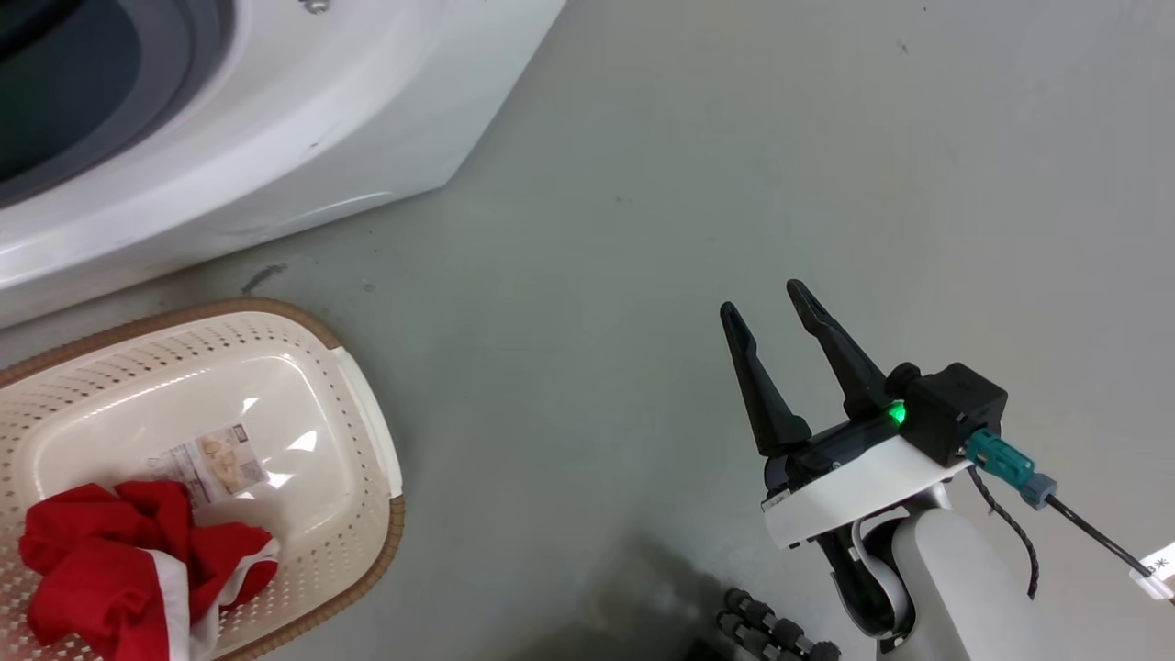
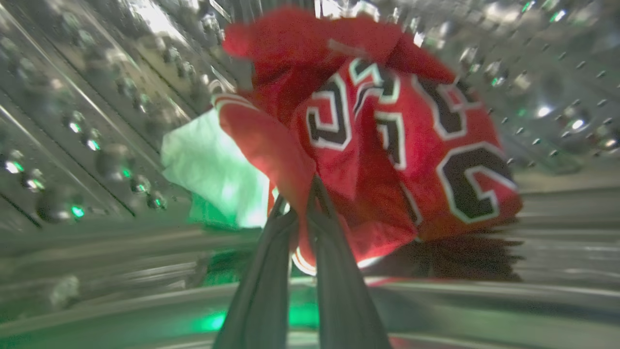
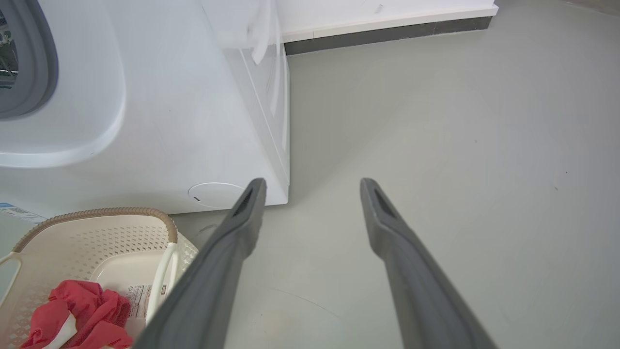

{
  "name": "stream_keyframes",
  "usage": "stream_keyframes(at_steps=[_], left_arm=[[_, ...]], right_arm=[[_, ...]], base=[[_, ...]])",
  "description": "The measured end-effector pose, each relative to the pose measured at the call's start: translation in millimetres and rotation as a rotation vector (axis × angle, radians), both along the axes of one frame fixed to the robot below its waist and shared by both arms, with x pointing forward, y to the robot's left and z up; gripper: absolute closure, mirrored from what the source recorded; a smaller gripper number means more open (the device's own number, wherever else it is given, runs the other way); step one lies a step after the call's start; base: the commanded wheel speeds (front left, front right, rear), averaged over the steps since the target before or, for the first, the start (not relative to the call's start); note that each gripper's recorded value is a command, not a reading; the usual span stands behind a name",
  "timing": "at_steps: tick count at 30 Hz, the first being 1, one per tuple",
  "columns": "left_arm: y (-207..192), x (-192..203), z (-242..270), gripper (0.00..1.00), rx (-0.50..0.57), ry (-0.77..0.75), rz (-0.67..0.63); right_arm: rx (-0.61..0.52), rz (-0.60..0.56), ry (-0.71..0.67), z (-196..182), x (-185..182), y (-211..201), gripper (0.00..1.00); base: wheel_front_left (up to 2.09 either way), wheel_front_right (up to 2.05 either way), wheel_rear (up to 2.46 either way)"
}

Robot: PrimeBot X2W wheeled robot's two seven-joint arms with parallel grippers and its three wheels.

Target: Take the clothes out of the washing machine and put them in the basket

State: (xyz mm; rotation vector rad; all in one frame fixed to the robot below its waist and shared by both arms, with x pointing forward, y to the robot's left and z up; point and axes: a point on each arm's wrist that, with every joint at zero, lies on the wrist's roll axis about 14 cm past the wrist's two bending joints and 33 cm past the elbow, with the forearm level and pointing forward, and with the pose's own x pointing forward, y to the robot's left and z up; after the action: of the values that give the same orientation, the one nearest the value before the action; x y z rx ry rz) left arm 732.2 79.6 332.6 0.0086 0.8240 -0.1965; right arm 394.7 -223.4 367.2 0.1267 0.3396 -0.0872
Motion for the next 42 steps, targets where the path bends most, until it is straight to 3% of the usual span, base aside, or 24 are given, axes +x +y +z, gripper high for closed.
stream_keyframes(at_steps=[9, 31, 42], left_arm=[[0.5, -9.2, 46.0, 1.0, -0.019, -0.292, -0.039], [29.5, -127.2, 180.3, 1.0, -0.054, -0.718, -0.049], [28.3, -171.1, 260.7, 1.0, -0.127, -0.962, -0.071]], right_arm=[[-0.021, 0.013, -0.063, 20.3, 6.6, -0.6, 0.0], [-0.008, 0.091, -0.266, 98.0, -11.8, 29.2, 0.0], [0.007, 0.115, -0.317, 118.3, -25.6, 40.3, 0.0]], base=[[0.0, 0.0, 0.0], [0.0, 0.0, 0.0], [0.0, 0.0, 0.0]])
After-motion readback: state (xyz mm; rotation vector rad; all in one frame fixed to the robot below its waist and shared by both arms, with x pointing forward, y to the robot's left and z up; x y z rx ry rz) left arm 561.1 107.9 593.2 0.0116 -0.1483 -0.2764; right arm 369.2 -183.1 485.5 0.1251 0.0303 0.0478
